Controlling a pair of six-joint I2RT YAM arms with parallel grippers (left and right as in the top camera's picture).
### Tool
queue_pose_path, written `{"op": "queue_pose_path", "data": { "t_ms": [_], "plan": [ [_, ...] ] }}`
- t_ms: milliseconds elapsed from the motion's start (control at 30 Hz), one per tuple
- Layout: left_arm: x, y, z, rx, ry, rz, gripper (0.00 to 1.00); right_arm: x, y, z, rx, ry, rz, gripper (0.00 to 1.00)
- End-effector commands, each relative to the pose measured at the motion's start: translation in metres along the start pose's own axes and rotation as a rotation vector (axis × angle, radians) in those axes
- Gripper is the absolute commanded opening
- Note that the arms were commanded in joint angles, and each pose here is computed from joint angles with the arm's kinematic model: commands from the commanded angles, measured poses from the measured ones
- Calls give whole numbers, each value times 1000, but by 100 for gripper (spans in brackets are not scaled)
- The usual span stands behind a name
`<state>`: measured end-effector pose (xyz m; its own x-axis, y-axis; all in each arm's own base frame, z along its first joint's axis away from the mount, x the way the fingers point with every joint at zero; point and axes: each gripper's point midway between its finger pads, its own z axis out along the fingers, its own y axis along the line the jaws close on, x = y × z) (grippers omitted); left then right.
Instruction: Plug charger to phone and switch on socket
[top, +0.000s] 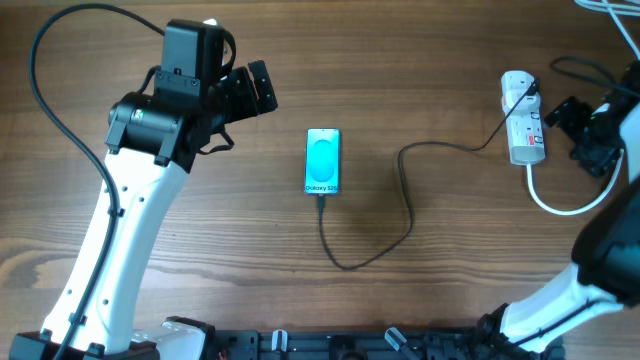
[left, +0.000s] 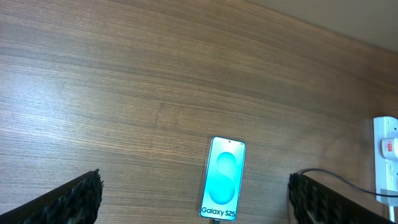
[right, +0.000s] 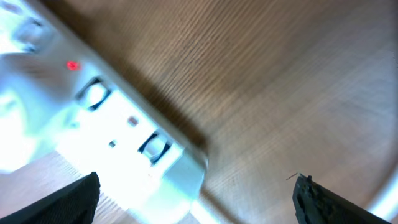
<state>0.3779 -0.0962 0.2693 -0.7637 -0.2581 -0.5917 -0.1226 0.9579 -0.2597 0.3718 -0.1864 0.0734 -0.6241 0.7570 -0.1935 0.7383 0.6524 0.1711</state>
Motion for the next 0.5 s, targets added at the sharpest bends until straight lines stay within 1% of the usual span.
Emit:
{"op": "queue_pose_path", "data": {
  "t_ms": [0,100,200,267,300,467],
  "plan": [
    [-2,4,-2,-13,-11,-9,100,-1,5,-59,-26,-103,40,100],
    [-2,4,-2,-13,-11,-9,100,12,10,-94,-46,-139,9,100],
    [-2,4,-2,-13,-11,-9,100,32,22,-128,-86,-204,-78,100],
    [-2,4,-2,-13,-11,-9,100,45,30,-140,-107,-232,-123,100],
    [-2,4,-2,-13,-11,-9,100,59,34,-149,-124,-251,-153,100],
    [-2,4,-2,-13,-11,-9,100,104,42,-172,-203,-329,-234,100]
  ]
}}
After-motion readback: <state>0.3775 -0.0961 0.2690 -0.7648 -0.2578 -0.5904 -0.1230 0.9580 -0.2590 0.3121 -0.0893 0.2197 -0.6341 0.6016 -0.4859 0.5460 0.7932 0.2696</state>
